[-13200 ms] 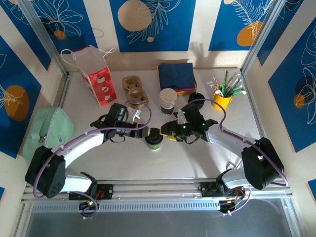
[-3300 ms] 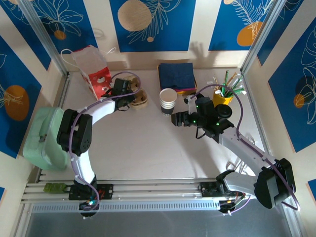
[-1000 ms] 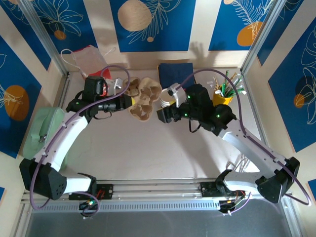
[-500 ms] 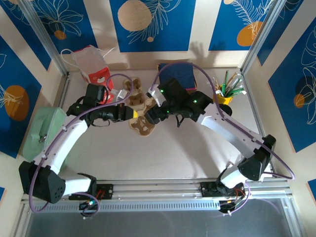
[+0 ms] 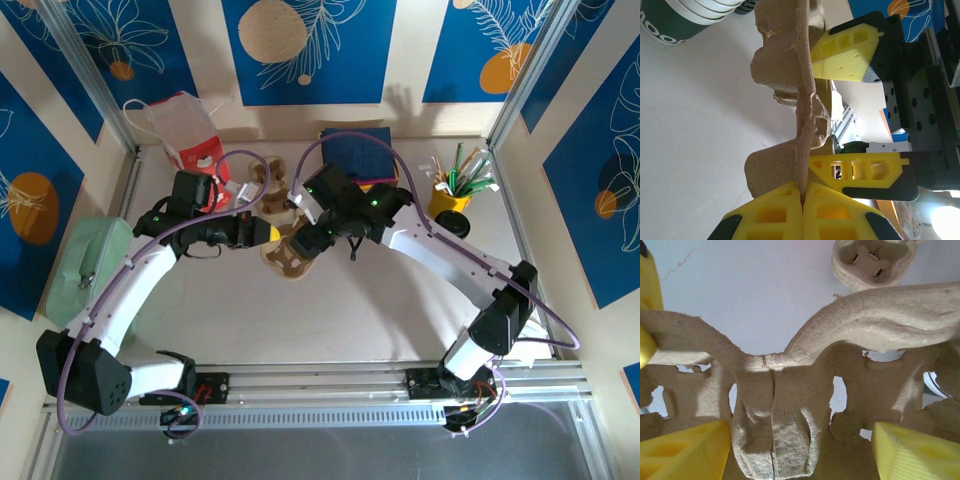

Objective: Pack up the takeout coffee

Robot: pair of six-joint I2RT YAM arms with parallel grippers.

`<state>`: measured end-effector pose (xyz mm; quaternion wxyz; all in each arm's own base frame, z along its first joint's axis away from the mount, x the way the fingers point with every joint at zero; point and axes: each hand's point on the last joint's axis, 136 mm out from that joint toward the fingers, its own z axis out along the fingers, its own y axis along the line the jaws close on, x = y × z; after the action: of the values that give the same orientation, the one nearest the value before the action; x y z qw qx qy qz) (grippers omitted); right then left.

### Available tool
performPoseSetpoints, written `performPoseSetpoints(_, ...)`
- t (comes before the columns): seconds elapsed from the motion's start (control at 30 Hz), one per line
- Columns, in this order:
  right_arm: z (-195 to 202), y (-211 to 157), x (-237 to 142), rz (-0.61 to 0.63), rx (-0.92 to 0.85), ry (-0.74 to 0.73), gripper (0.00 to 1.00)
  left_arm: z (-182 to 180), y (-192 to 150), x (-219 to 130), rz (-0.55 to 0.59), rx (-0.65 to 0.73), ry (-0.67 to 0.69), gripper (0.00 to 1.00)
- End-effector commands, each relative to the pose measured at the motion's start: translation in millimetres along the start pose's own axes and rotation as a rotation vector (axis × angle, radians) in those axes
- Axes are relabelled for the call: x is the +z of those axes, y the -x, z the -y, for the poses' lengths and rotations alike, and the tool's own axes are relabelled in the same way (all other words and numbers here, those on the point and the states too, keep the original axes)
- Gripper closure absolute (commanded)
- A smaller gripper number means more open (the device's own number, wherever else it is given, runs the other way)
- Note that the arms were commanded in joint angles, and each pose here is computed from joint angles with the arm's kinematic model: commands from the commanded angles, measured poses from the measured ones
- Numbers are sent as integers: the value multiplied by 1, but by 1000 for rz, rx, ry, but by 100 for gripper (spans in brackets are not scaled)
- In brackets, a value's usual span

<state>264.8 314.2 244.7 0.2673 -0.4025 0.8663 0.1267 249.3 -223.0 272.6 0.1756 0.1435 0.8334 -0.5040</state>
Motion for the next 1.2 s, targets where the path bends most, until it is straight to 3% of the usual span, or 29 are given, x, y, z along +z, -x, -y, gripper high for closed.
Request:
performPoseSetpoints(0.0,-8,6,-3,8,-12,31,26,7,3,-4,13,43,-33,99)
performPoseSetpoints(0.4,-9,9,4,8,-4,25,32,4,5,-2,18,29,-28,100)
performPoseSetpoints(0.83,-9,17,0,35,9,21,30,-2,5,1,18,16,-16,100)
performPoseSetpoints(1.17,-9,12,9,10,12,21,38,-1,6,0,23,13,-20,99)
